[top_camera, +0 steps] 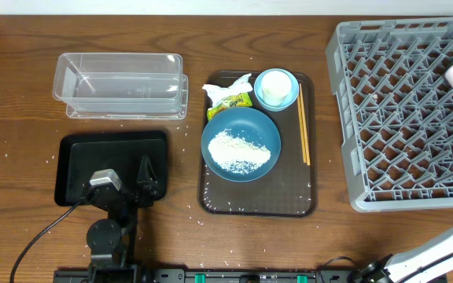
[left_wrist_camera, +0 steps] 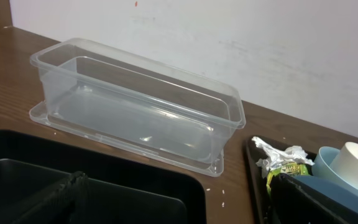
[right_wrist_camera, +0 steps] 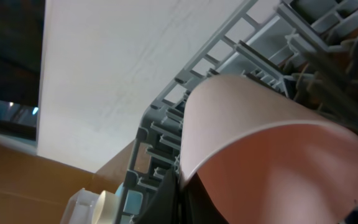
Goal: Sort waste into correct bins and load items into the dishwasher rack
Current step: 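Carry the pink cup with the right gripper into the dish rack and release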
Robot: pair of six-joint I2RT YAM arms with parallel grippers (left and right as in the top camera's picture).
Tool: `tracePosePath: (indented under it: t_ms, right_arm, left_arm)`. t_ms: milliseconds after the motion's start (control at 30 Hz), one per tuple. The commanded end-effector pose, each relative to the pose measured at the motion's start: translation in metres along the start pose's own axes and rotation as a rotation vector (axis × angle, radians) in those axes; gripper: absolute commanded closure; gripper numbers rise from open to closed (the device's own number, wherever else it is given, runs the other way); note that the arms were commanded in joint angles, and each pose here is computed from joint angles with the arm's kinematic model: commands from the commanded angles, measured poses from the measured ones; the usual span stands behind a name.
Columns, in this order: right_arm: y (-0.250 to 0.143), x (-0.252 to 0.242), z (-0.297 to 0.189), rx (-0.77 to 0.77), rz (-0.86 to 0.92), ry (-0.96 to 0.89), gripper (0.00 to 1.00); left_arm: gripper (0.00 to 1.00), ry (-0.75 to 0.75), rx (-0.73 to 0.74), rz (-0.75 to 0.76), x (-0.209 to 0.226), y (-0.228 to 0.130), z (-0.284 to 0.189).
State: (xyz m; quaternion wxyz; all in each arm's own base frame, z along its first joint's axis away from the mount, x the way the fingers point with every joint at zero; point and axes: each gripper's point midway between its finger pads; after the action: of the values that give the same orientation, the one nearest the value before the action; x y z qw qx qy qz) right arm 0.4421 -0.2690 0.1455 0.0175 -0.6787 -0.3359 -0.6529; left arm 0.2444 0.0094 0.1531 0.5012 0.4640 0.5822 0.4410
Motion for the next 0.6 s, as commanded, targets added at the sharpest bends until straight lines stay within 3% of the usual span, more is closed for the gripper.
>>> tracePosePath:
  t_ms: [0,433,567]
  right_arm:
    - [-0.001,-0.012,-0.007,0.000,0.047,0.009,0.99]
    - [0.015,-0.014,-0.055,-0.074,0.157,-0.004,0.99]
    - [0.019,-0.009,-0.063,-0.104,0.189,-0.056,0.94]
  left_arm:
    - [0.05,0.013,0.046,0.009,0.003,-0.016,0.001]
    - [0.05,0.013,0.046,0.009,0.003,-0.016,0.001]
    - [0.05,0.013,0.046,0.009,0.003,-0.016,0.001]
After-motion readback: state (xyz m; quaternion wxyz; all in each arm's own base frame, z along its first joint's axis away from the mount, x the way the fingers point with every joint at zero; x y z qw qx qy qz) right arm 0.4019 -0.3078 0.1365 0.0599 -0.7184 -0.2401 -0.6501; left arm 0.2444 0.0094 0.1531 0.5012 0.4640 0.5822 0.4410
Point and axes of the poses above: each gripper's point midway between its finger pads, its own z axis out along the fingers, its own x axis along the line the jaws close on, y = z × x, and after that the axes turned 7 degrees about z, right-handed
